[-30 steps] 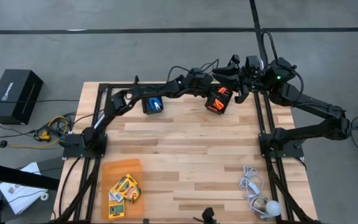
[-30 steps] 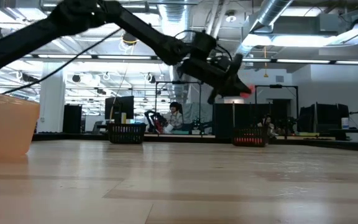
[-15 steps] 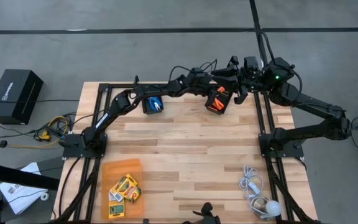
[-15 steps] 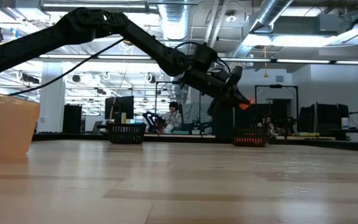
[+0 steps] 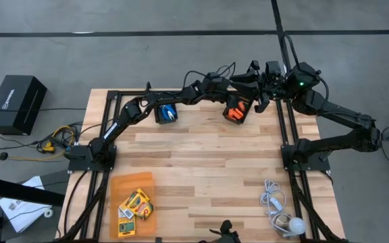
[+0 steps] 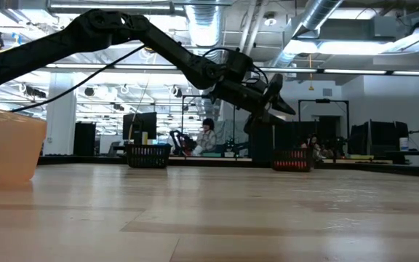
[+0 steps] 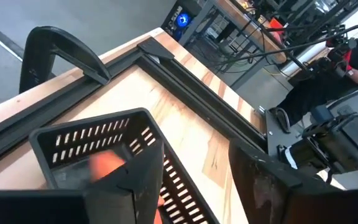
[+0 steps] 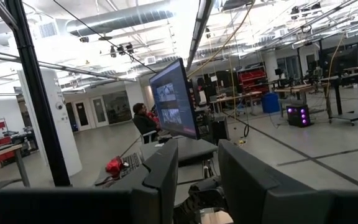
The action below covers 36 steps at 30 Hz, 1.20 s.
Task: Pick & Place School Supplies
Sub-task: Return to home position
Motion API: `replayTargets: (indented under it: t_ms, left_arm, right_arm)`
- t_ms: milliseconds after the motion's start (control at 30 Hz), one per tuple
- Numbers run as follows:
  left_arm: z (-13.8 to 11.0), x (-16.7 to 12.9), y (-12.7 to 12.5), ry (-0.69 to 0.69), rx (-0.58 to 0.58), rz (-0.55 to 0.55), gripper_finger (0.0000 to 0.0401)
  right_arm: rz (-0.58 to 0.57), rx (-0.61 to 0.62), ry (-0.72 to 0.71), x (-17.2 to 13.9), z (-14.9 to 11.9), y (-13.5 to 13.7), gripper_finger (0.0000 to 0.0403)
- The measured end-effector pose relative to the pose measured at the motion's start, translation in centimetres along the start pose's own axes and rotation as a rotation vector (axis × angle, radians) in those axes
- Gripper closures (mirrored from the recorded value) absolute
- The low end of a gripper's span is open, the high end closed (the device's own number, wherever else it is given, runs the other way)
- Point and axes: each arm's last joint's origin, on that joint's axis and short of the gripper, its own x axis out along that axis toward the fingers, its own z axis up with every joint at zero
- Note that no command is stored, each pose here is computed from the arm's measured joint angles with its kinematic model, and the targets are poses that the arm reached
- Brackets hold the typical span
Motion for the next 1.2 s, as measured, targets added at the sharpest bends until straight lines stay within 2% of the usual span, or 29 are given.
replayTargets:
  t_ms: [200, 300, 400, 500, 600, 700, 800, 867, 1000, 1133, 1200]
  left_arm:
    - [0.0, 0.1, -0.5, 0.004, -0.056, -0.051, 0.0237]
    - [-0.1, 0.1, -2.2, 0.029, -0.072, -0.127, 0.0242]
    - [0.3, -0.6, -5.3, 0.038, 0.016, -0.231, 0.0247]
    - [1.9, -2.4, -8.9, 0.003, 0.146, -0.314, 0.0255]
    - [5.3, -6.3, -13.0, -0.085, 0.266, -0.372, 0.0264]
    - [8.2, -11.7, -16.2, -0.103, 0.418, -0.299, 0.0273]
    - [10.2, -16.7, -18.3, -0.143, 0.521, -0.262, 0.028]
    - [11.6, -20.5, -19.6, -0.226, 0.57, -0.241, 0.0282]
    - [13.6, -28.4, -21.0, -0.365, 0.589, -0.224, 0.0284]
    - [13.3, -34.1, -21.4, -0.428, 0.57, -0.209, 0.0284]
    - [13.0, -37.2, -21.9, -0.472, 0.535, -0.222, 0.0284]
  right_arm:
    - [0.005, -0.005, -0.015, 0.0, 0.1, 0.1, 0.0296]
    - [0.004, -0.004, -0.011, 0.0, 0.1, 0.0, 0.0296]
    - [0.005, -0.015, -0.01, 0.0, 0.1, 0.1, 0.0296]
    - [0.019, -0.052, -0.022, 0.1, 0.2, 0.3, 0.0296]
    - [0.045, -0.07, -0.071, -0.3, 0.9, 0.9, 0.0296]
    - [0.086, -0.094, -0.128, -1.2, 3.0, 2.2, 0.0296]
    - [0.048, -0.17, -0.076, -3.3, 5.3, 3.6, 0.0296]
    - [0.025, -0.193, -0.017, -4.6, 6.3, 4.3, 0.0296]
    - [0.021, -0.206, 0.014, -7.0, 7.9, 5.7, 0.0296]
    - [0.038, -0.079, -0.008, -8.0, 8.5, 6.4, 0.0296]
    - [0.03, -0.043, 0.031, -7.8, 8.0, 6.2, 0.0296]
